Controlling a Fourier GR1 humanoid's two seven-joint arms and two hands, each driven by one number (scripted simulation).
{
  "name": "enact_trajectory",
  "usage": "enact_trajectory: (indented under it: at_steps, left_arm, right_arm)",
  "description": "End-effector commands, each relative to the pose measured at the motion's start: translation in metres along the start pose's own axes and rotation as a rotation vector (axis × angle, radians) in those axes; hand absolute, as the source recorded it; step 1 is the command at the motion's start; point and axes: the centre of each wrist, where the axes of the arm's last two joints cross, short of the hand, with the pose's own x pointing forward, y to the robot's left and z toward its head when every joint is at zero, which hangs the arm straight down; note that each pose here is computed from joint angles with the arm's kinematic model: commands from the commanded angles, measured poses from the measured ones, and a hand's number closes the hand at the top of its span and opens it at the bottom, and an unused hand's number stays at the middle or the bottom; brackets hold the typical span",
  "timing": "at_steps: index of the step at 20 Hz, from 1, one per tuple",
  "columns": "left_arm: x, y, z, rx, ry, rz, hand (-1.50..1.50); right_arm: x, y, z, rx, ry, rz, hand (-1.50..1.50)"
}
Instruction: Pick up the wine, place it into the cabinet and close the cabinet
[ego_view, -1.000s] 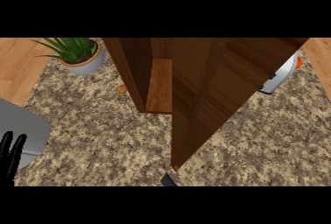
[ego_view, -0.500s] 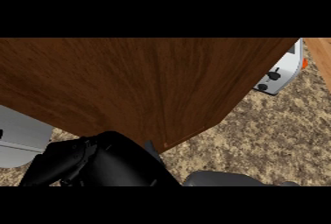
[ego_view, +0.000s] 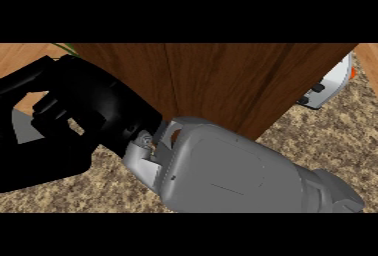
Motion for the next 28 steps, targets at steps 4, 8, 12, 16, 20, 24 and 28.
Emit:
enact_trajectory:
  at_steps: [4,8,12,16,20,24,28]
  left_arm:
    - [0.017,0.006,-0.010,0.004,-0.003,-0.016,-1.50]
    - [0.022,0.017,-0.020,0.000,-0.012,-0.026,-1.50]
    - [0.022,0.013,-0.007,0.037,-0.020,-0.027,-1.50]
    - [0.027,0.022,-0.022,0.028,-0.016,-0.052,-1.50]
    - [0.032,0.023,-0.021,0.001,-0.010,-0.026,-1.50]
    - [0.029,0.008,-0.022,-0.029,-0.011,0.023,-1.50]
    - [0.025,0.001,-0.022,-0.045,0.008,0.038,-1.50]
  right_arm:
    - [-0.005,-0.023,-0.029,0.307,0.197,-0.109,1.50]
    - [-0.025,-0.057,-0.049,0.167,0.183,-0.227,1.50]
    - [-0.039,-0.097,-0.051,0.022,0.086,-0.120,1.50]
    - [-0.038,-0.119,-0.053,-0.104,0.057,-0.113,1.50]
    - [-0.064,-0.150,-0.036,-0.157,0.077,-0.105,1.50]
    - [-0.075,-0.165,-0.025,-0.187,0.051,-0.118,1.50]
    - [-0.075,-0.178,-0.017,-0.234,0.026,-0.129,1.50]
